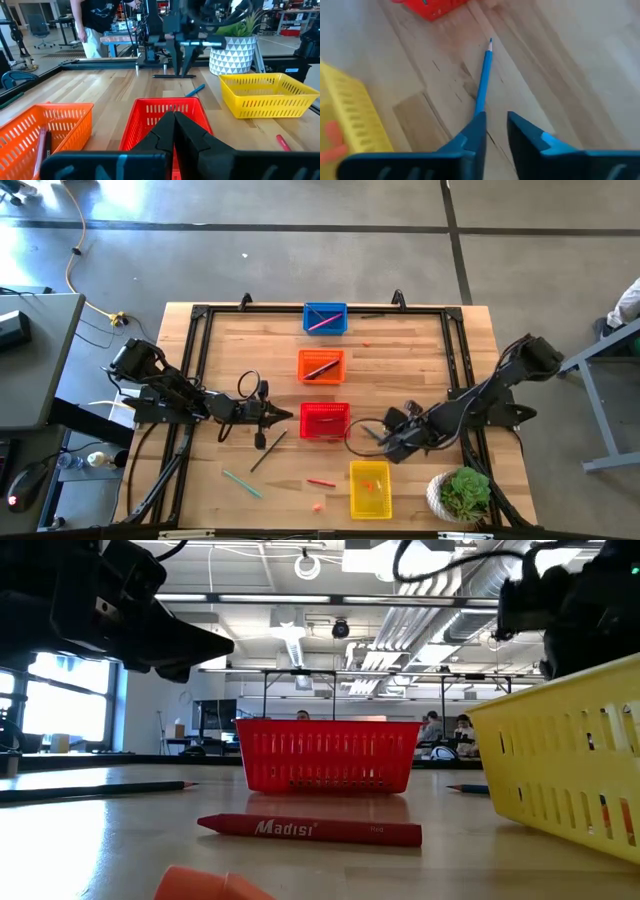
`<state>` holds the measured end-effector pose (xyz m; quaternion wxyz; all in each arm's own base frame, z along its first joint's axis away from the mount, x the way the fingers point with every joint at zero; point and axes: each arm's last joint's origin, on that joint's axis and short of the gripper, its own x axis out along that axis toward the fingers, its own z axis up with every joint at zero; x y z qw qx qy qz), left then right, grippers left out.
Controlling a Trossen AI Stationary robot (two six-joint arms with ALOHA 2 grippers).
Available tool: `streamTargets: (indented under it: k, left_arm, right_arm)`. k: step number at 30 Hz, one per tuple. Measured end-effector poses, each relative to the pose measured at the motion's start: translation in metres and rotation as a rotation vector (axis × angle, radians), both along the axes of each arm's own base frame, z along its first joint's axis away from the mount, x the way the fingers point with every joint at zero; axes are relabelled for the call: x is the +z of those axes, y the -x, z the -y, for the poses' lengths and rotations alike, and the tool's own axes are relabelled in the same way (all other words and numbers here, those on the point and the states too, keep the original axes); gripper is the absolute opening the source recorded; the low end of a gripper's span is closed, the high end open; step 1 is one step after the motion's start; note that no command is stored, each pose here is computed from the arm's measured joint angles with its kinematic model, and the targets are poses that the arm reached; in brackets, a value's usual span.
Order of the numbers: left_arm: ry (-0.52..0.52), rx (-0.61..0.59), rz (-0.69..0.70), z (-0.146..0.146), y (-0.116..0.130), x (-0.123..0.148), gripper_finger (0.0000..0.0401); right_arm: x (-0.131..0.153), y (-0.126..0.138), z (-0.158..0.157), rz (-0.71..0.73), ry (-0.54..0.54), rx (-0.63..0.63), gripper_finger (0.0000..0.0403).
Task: Sort crayons/erasers/pens/pencils in bins
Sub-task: Put the blue pencil into the blue bin
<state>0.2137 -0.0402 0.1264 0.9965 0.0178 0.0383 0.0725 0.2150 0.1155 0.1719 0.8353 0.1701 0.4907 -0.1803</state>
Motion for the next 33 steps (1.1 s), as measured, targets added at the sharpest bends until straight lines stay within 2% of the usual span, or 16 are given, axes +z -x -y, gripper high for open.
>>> streamTargets:
  k: [5,10,21,25,30,33]
  left_arm:
    - [0.007,0.001,0.001,0.0,0.0,0.0,0.0001]
    - [0.006,0.001,-0.006,0.0,0.0,-0.001,0.0001]
    - [0.006,0.001,-0.007,0.0,0.0,-0.001,0.0]
    - [0.006,0.001,-0.007,0.0,0.0,-0.001,0.0]
    - [0.006,0.001,-0.007,0.0,0.0,-0.001,0.0001]
    - [0.006,0.001,-0.007,0.0,0.0,-0.001,0.0]
  right_arm:
    - [-0.013,-0.007,0.008,-0.003,-0.042,-0.025,0.0117]
    - [-0.02,-0.012,0.005,-0.004,-0.063,-0.003,0.0128]
    - [-0.043,-0.017,0.003,-0.083,-0.027,-0.011,0.0129]
    - [-0.044,-0.015,0.006,-0.108,-0.019,-0.035,0.0127]
    - [-0.044,-0.014,0.013,-0.152,0.002,-0.056,0.0102]
    - [-0.045,-0.014,0.017,-0.177,0.023,-0.027,0.0078]
